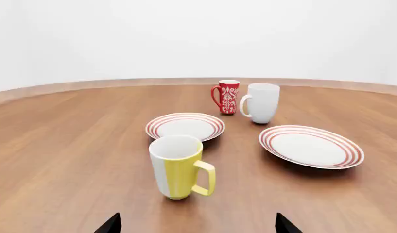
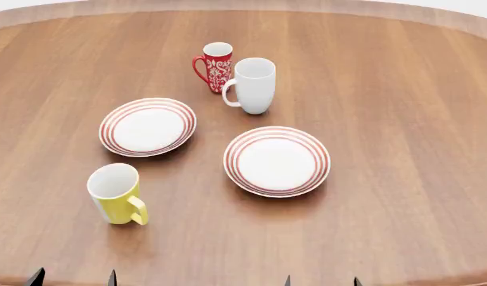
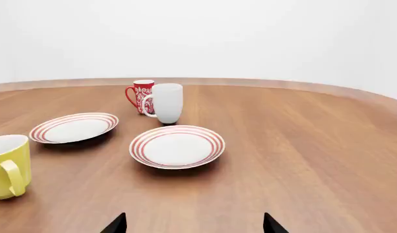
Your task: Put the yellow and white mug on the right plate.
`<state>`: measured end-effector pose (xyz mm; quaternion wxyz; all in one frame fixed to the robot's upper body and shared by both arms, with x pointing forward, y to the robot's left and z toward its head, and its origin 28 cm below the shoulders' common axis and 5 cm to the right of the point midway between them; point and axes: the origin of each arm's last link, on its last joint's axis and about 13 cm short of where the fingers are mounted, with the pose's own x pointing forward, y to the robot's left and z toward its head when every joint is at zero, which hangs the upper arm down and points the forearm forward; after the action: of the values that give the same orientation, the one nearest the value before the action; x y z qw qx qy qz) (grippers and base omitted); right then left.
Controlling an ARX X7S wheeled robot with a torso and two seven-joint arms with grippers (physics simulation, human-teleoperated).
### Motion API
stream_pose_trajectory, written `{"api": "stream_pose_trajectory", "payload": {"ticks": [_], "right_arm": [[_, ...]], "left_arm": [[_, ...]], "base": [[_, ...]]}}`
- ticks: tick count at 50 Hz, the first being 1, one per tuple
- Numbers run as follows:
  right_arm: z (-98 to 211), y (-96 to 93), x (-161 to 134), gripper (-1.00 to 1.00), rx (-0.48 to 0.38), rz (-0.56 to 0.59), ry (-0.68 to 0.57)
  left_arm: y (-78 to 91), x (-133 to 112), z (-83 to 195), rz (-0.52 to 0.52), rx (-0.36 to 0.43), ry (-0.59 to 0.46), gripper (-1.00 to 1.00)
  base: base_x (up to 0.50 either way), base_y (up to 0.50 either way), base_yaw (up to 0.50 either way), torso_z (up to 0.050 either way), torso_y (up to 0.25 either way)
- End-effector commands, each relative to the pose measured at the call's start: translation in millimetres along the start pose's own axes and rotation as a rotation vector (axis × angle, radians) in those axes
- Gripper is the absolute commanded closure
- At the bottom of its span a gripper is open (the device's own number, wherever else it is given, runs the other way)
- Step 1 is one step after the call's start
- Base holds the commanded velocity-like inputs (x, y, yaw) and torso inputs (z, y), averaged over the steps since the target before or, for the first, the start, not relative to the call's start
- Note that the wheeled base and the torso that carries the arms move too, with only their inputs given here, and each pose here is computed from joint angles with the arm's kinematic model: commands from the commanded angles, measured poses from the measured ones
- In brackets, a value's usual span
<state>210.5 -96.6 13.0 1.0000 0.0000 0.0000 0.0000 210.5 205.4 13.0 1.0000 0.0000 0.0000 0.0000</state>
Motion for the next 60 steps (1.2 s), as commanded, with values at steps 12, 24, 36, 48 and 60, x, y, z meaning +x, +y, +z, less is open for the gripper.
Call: {"api": "stream_pose_trajectory", "payload": {"ticks": [12, 24, 36, 48, 60], "right_arm": [[-2, 1.0, -1, -1.0, -0.008, 0.011, 0.006], [-2, 1.1, -1, -1.0, -0.008, 0.012, 0.011], [23, -3.4, -4, -1.0, 0.016, -0.074, -0.255], [40, -0.8, -11, -1.0, 0.055, -0.044, -0.473], [37, 0.2, -10, -1.0, 0.055, -0.028, -0.466]], "left_arm": [[0.2, 1, -4, 0.004, -0.011, 0.047, -1.0], [-0.1, 1, -5, 0.007, 0.005, 0.063, -1.0], [2.6, -5, 28, 0.059, 0.007, -0.364, -1.0], [3.6, -14, 43, 0.094, -0.022, -0.567, -1.0], [3.0, -13, 41, 0.085, -0.026, -0.55, -1.0]], "base": [[0.0, 0.0, 0.0, 0.0, 0.0], [0.0, 0.0, 0.0, 0.0, 0.0], [0.0, 0.0, 0.0, 0.0, 0.0], [0.0, 0.06, 0.0, 0.0, 0.0], [0.0, 0.5, 0.0, 0.0, 0.0]]}}
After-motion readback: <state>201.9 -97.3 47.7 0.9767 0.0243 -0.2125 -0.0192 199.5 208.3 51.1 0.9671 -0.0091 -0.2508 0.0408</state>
